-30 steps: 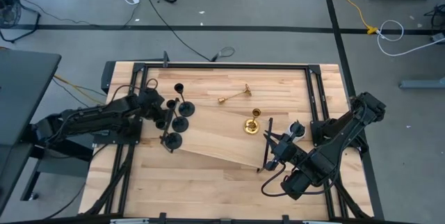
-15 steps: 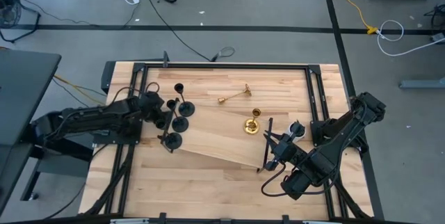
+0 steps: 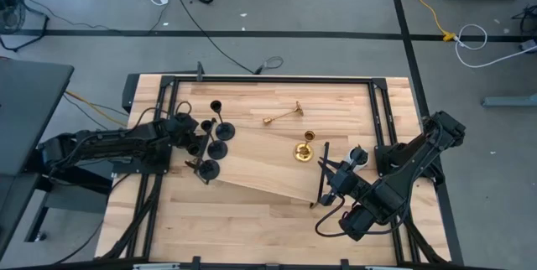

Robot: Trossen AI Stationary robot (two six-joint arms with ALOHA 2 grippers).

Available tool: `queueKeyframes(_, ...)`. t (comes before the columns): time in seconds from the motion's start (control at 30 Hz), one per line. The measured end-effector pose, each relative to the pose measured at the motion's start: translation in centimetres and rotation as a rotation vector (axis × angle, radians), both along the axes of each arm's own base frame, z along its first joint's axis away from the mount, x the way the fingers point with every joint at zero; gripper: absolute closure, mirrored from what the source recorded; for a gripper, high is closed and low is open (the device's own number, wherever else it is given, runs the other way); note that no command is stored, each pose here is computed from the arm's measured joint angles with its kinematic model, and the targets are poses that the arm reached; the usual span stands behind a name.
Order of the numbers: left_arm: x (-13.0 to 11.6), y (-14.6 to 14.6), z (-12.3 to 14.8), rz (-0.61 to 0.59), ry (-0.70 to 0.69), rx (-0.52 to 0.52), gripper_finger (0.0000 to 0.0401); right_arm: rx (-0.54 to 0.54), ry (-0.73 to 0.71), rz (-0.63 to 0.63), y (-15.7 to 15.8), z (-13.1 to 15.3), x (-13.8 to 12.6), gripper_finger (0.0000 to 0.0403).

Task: Pick & Place candle stick holders
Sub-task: Put the left gold candle holder on the shelf aligned with the other gold candle holder

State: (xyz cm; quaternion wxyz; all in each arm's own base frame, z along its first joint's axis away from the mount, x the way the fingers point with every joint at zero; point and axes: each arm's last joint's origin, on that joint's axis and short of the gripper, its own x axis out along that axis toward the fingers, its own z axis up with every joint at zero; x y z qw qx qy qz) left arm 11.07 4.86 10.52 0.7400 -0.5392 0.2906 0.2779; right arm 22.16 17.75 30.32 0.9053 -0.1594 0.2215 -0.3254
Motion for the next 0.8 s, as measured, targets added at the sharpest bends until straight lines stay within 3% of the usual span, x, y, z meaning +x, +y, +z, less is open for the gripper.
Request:
queueKeyframes(0.13,0.0,0.0,0.0,-0.009,0.001,0.003,0.0387,0.000,0.000,0.000,0.0,0.0,0.0,0.0354)
queueKeyframes(0.5,0.1,0.1,0.3,-0.036,0.023,0.038,0.0388,0.001,0.000,0.000,0.0,0.0,0.0,0.0354)
queueKeyframes(0.8,0.6,0.5,3.3,-0.074,0.129,0.085,0.0388,0.004,0.001,0.000,0.0,0.0,0.0,0.0354)
